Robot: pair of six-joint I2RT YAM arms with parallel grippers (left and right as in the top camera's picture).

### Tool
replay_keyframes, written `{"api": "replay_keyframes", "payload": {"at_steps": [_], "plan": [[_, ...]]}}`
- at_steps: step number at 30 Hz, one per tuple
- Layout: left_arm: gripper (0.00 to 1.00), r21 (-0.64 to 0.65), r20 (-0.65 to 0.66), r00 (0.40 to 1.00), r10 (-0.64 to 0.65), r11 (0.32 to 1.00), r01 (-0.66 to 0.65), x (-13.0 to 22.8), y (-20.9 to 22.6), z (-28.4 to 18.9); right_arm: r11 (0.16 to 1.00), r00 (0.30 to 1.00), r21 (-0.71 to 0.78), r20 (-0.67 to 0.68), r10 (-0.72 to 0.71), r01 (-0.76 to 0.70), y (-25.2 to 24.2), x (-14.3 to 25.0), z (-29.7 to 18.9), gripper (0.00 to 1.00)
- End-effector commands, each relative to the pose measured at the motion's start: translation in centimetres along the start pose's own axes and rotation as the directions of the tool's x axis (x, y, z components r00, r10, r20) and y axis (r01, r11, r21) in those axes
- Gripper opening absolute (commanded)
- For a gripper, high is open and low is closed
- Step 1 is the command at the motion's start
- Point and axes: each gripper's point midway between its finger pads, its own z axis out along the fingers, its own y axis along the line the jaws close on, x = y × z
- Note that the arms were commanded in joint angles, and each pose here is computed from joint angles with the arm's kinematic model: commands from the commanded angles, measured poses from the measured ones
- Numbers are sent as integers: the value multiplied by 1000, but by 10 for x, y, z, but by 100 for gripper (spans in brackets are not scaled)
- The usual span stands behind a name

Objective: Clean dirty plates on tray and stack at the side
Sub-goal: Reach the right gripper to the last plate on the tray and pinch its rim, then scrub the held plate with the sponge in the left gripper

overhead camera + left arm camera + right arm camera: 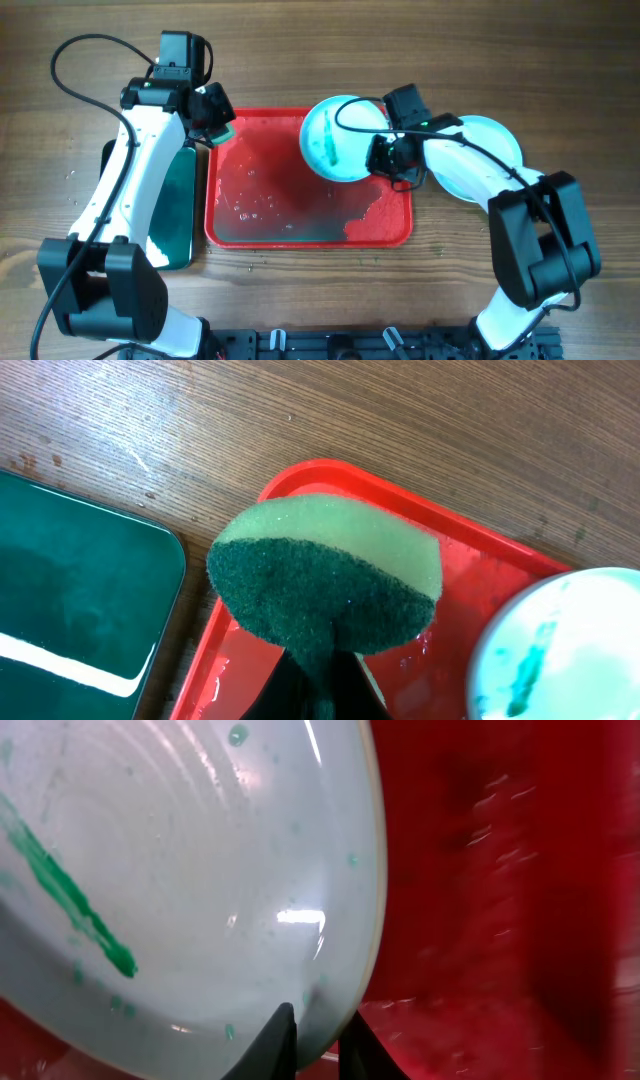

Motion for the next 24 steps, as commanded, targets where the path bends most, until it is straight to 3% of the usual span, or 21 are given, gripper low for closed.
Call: {"api": "replay_keyframes", "payload": {"at_steps": [1, 4, 6, 9, 12, 14, 18, 24], "plan": [[4, -3, 12, 1000, -20, 1000, 20, -4, 1, -1, 991, 987, -88, -111, -115, 105, 27, 30, 4, 16], [4, -3, 13, 1000, -20, 1000, 20, -5, 1, -1, 964, 953, -145, -175, -246, 222, 46, 56, -3, 18], [4, -3, 13, 1000, -20, 1000, 20, -5, 1, -1, 948, 934, -116, -169, -314, 297, 49, 57, -9, 30], [4, -2, 15, 1000, -20, 1000, 20, -5, 1, -1, 880, 882, 61, 2, -472, 471, 45, -3, -33, 51], [4, -2, 15, 1000, -21, 1000, 21, -5, 1, -1, 814, 817, 180, 75, -571, 552, 30, -40, -35, 58], [4, -1, 16, 1000, -21, 1000, 21, -5, 1, -1, 809, 814, 162, 57, -579, 564, 22, -47, -21, 58], [4, -1, 15, 1000, -21, 1000, 21, -5, 1, -1, 830, 829, -2, -32, -558, 558, 26, -25, 10, 53], [4, -1, 16, 1000, -21, 1000, 21, -5, 1, -1, 930, 930, -91, -63, -363, 357, 46, -10, 22, 29]]}}
